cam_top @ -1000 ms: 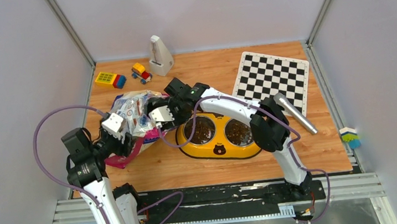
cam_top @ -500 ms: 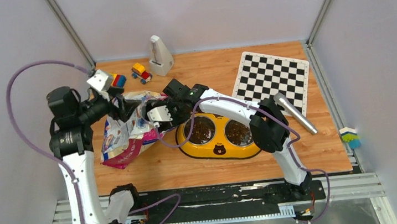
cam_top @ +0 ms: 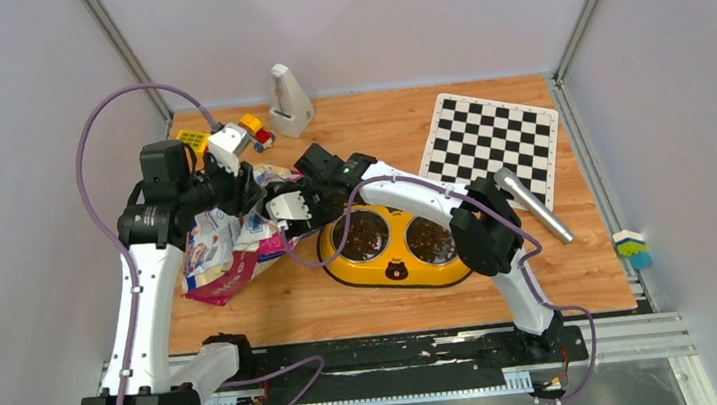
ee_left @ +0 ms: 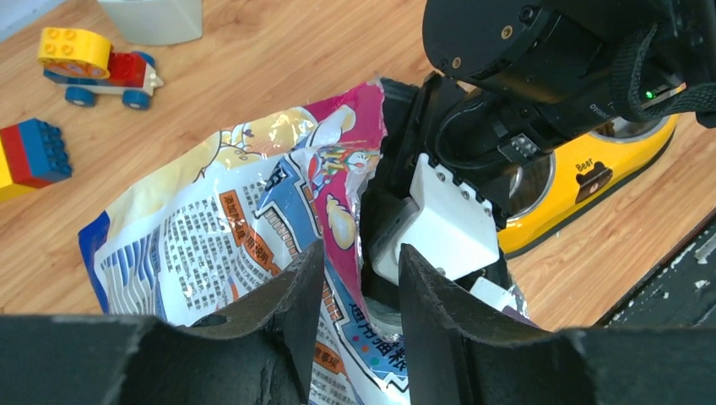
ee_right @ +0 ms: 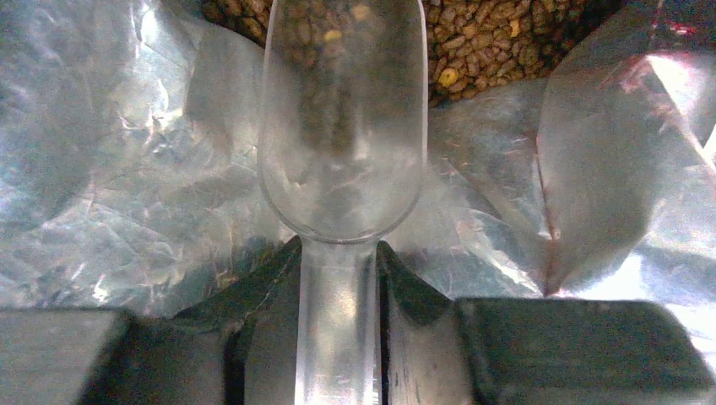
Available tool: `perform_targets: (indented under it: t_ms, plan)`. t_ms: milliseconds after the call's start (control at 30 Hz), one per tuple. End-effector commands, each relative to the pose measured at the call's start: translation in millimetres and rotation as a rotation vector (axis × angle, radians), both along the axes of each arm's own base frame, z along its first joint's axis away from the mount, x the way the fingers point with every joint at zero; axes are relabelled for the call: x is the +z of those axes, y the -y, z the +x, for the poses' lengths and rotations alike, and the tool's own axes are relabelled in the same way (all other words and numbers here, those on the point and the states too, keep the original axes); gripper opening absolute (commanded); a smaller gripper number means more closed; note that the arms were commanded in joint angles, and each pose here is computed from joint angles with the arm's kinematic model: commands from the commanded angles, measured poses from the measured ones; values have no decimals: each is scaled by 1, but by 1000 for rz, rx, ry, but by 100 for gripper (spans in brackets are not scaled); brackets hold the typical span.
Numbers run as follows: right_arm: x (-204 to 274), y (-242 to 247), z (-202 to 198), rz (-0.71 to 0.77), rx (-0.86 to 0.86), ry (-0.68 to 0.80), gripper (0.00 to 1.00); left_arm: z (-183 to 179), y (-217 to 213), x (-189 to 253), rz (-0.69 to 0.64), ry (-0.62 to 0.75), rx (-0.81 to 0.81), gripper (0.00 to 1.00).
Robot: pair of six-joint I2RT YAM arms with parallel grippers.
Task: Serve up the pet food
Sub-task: Collect the pet food from the pet food bag.
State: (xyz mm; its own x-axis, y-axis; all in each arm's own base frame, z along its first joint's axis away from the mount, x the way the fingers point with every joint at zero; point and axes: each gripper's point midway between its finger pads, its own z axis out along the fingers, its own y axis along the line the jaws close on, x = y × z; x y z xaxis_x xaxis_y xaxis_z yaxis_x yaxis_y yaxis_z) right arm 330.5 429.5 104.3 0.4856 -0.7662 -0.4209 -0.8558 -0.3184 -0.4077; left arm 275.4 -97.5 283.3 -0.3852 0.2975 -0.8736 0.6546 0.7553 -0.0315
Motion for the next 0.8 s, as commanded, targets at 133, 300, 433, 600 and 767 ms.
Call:
perform_targets:
  t_ms: [133,300,433,600,767]
  plan:
    - [17,-3,-3,36,-19,22,0,3,-7,-5,115,1,44,48]
    - [18,-4,-2,39,-20,27,0,5,-13,-15,177,-17,74,30]
    - [18,-3,-3,37,-19,28,0,8,-17,-20,225,-19,86,26]
    - [19,-3,-3,37,-19,29,0,10,-17,-23,280,-19,92,3]
    - [7,5,-1,-6,-26,38,0,13,-4,-7,296,-7,49,0]
